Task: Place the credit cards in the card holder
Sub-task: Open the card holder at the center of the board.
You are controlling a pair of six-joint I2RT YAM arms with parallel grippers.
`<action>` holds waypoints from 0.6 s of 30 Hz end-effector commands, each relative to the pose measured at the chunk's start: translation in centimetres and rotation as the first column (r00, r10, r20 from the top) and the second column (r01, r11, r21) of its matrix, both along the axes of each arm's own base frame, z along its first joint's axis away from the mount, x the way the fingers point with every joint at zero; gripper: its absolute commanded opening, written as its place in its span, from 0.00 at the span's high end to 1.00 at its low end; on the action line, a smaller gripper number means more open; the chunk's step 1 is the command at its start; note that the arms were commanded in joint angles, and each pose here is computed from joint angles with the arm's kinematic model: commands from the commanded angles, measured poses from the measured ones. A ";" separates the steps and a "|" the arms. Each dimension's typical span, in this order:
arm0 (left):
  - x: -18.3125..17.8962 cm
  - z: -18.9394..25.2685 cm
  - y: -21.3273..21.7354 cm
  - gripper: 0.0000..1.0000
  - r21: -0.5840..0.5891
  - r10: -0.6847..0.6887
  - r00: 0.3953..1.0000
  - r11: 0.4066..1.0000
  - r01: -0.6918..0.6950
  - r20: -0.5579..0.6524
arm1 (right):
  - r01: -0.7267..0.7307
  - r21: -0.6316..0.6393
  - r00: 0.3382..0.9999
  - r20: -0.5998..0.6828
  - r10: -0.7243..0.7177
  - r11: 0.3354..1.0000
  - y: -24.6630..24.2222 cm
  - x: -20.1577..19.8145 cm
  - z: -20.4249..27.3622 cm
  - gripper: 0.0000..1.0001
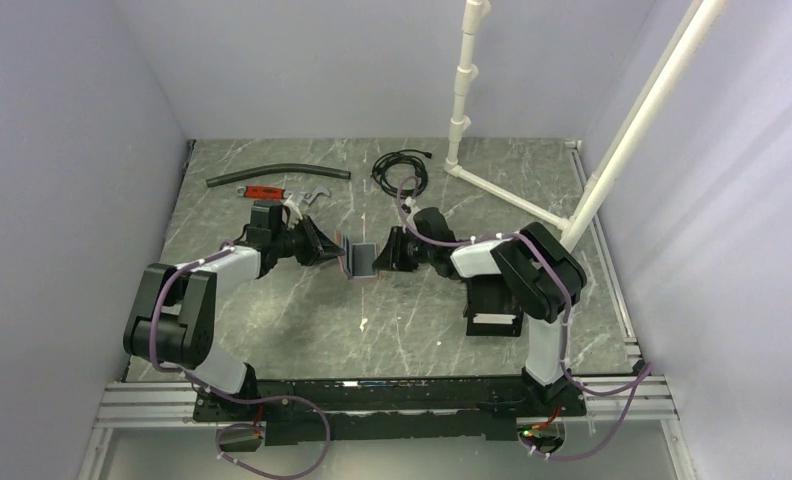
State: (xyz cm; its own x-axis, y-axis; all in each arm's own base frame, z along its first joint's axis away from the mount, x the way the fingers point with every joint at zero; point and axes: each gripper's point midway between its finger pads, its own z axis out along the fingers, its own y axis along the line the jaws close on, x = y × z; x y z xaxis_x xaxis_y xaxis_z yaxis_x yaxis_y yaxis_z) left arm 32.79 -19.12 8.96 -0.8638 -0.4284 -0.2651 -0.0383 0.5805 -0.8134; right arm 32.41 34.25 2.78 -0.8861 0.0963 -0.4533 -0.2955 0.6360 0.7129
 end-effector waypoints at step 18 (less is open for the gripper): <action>-2.8 -0.9 1.4 1.00 0.150 -0.074 0.995 0.985 0.084 -0.074 | 0.048 -0.308 0.993 0.114 -0.014 0.950 -4.3 -0.9 0.2 0.55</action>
